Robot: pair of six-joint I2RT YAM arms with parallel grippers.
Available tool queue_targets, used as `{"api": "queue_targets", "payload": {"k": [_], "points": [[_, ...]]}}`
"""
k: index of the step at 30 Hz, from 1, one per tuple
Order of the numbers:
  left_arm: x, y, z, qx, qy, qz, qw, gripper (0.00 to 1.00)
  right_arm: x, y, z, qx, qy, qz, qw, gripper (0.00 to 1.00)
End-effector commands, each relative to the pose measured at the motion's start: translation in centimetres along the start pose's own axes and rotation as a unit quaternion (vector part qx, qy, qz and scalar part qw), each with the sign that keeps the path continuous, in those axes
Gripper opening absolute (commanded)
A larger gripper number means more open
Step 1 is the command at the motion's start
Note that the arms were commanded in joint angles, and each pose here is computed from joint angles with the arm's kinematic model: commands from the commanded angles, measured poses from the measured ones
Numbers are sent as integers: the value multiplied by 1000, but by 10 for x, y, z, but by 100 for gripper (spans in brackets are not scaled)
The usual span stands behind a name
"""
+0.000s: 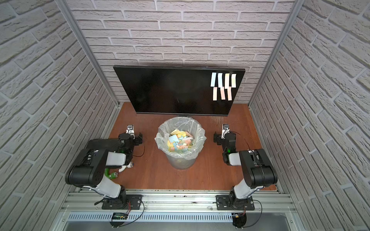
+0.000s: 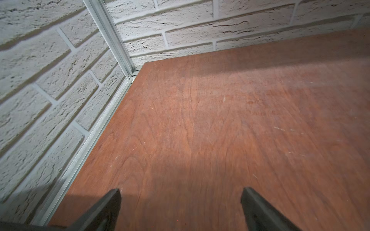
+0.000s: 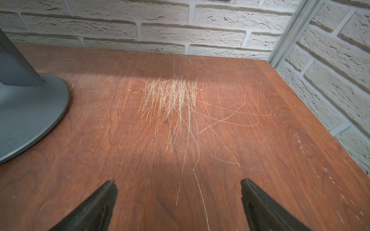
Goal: Remove the sticky note from the monitor
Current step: Adjust the trash bin at the center of the board.
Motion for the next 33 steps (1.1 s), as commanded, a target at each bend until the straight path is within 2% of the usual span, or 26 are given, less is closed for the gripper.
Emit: {"api": "queue_targets", "payload": {"k": [1,21,26,33], "points": [[-3,3,5,-12,-17,1,1000,98,-5,-2,6,-1,-18,2,1000,99],[-3,3,5,-12,-17,0,1000,98,-4,-2,7,-1,-18,3,1000,99],[-4,5,7,-18,-26,-42,999,98,-7,-4,7,2,-25,-7,1000,99],[-15,11,20,-16,-33,-63,997,98,-24,-11,21,20,-36,-52,998,99]]}}
Point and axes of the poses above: each gripper's point midway between its finger pads, its own x axis out along the fingers, its own y axis along the line the jaws close on, z = x × y, the point moved 10 cm from there along -x, back along the fingers, and after that the axes turned 4 degrees about x, right-handed, at the moved point
